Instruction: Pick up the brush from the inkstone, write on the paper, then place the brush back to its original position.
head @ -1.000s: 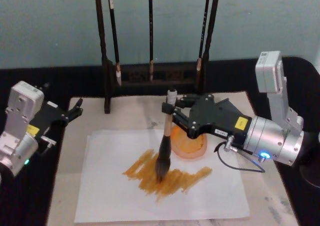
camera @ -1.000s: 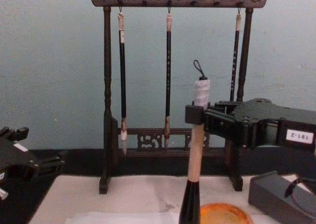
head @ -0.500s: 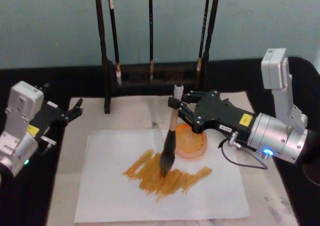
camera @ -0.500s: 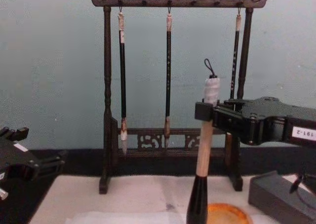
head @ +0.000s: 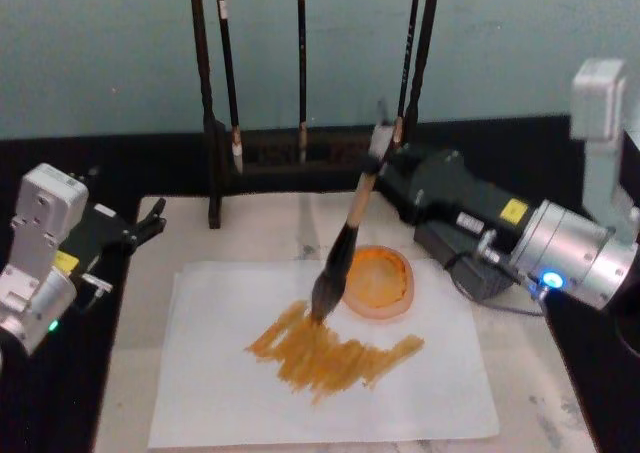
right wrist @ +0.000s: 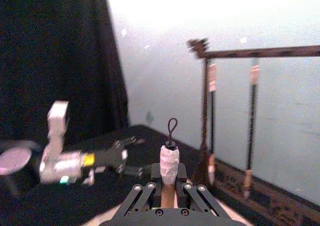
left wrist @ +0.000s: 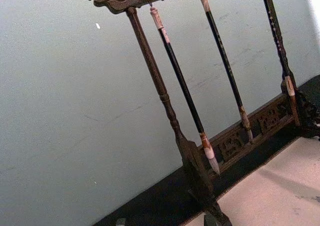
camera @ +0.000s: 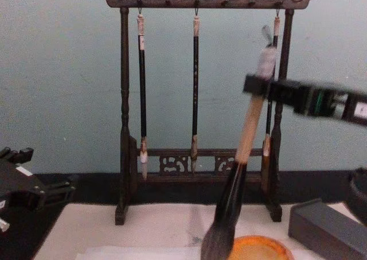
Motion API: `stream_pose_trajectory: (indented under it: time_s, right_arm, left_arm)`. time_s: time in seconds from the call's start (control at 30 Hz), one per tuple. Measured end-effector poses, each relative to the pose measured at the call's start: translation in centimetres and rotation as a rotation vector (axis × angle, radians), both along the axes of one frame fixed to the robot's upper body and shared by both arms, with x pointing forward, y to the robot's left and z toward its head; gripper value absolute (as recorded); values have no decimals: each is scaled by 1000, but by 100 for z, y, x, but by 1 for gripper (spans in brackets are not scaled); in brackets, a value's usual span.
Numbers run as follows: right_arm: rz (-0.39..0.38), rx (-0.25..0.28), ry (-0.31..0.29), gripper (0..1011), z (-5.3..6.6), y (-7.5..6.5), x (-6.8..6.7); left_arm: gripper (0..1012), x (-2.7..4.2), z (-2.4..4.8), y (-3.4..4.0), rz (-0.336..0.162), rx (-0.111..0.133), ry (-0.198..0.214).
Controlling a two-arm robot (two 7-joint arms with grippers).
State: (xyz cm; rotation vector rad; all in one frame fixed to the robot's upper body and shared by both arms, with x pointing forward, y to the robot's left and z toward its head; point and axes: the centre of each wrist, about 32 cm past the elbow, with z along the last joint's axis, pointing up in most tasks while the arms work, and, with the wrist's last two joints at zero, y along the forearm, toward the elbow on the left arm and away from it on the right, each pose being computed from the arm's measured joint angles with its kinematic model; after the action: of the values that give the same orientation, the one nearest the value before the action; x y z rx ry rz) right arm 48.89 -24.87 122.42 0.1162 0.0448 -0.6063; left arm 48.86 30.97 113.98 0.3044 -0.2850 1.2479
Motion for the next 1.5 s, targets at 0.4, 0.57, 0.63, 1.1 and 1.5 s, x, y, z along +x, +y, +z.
stream_pose_trajectory:
  time_s: [0.4, 0.57, 0.63, 1.1, 1.5]
  right_arm:
    - [-178, 281, 251, 163, 135, -224, 168]
    - [-234, 414, 405, 163, 128, -388, 285]
    - [-248, 448, 445, 163, 118, -438, 317]
    - [-347, 551, 574, 163, -33, -625, 419]
    - [-420, 565, 622, 163, -214, -660, 429]
  left_arm:
    - [1010, 0, 0, 0, 0, 0, 0]
    - [1010, 0, 0, 0, 0, 0, 0]
    - [1010, 0, 0, 0, 0, 0, 0]
    - [1010, 0, 0, 0, 0, 0, 0]
    - [1010, 0, 0, 0, 0, 0, 0]
